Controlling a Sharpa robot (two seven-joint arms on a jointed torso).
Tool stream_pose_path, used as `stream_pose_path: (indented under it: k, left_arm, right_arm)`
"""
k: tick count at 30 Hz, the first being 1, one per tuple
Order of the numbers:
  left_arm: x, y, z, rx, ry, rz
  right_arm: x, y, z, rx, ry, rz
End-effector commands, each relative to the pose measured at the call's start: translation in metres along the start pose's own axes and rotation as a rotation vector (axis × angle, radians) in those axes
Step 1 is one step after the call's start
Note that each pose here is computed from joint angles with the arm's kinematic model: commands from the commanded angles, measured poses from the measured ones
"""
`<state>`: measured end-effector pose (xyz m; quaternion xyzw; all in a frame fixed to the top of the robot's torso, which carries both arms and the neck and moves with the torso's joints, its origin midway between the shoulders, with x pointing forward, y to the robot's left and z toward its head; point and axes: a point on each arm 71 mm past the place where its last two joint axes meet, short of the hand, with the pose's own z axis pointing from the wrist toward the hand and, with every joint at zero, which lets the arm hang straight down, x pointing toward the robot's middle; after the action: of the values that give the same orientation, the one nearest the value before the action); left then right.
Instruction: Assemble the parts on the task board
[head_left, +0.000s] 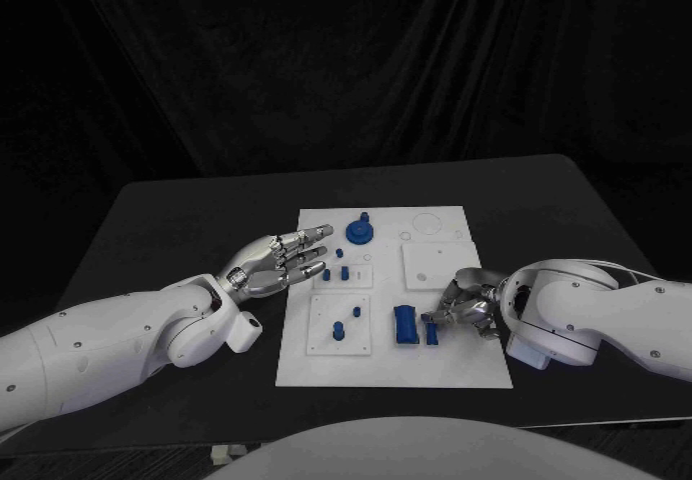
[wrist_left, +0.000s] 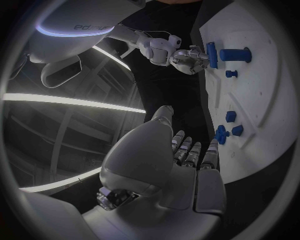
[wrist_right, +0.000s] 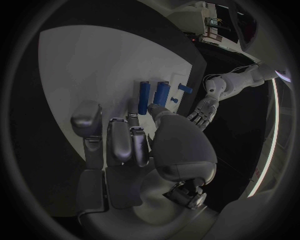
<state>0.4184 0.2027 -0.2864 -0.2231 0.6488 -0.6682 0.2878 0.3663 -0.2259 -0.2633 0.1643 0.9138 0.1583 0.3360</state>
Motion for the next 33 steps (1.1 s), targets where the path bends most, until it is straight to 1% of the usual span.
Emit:
stream_pose_path:
  k: [1, 14, 18, 22, 24, 27, 30, 31, 32, 33]
  left_arm:
    - [0.0020, -0.0014, 0.0007, 0.024, 0.010, -0.012]
    - [0.0025, -0.0003, 0.0001, 0.021, 0.011, -0.015]
    - [0.0025, -0.0003, -0.0003, 0.022, 0.011, -0.015]
    - [0.0022, -0.0007, -0.0012, 0.026, 0.009, -0.015]
    - [0.0017, -0.0012, -0.0019, 0.031, 0.006, -0.013]
    - [0.0013, -0.0023, -0.0029, 0.041, 0.001, -0.010]
    - [0.0015, -0.0042, -0.0042, 0.057, -0.006, -0.006]
    - [0.0017, -0.0052, -0.0049, 0.064, -0.009, -0.004]
    - [0.0018, -0.0055, -0.0051, 0.067, -0.010, -0.004]
    - [0.0020, -0.0069, -0.0063, 0.075, -0.014, -0.001]
  right_arm:
    - [0.001, 0.000, 0.000, 0.003, -0.002, -0.007]
    - [0.000, 0.000, 0.000, 0.001, -0.011, -0.005]
    - [-0.001, -0.001, -0.003, -0.007, -0.040, -0.010]
    - [-0.006, -0.006, -0.009, -0.016, -0.089, -0.017]
    - [-0.009, -0.009, -0.014, -0.028, -0.123, -0.010]
    - [-0.016, -0.012, -0.023, -0.067, -0.184, 0.013]
    - [-0.030, -0.010, -0.035, -0.151, -0.282, 0.052]
    - [-0.037, -0.008, -0.041, -0.198, -0.333, 0.078]
    - [-0.039, -0.008, -0.043, -0.215, -0.352, 0.088]
    - [-0.048, -0.005, -0.050, -0.277, -0.424, 0.131]
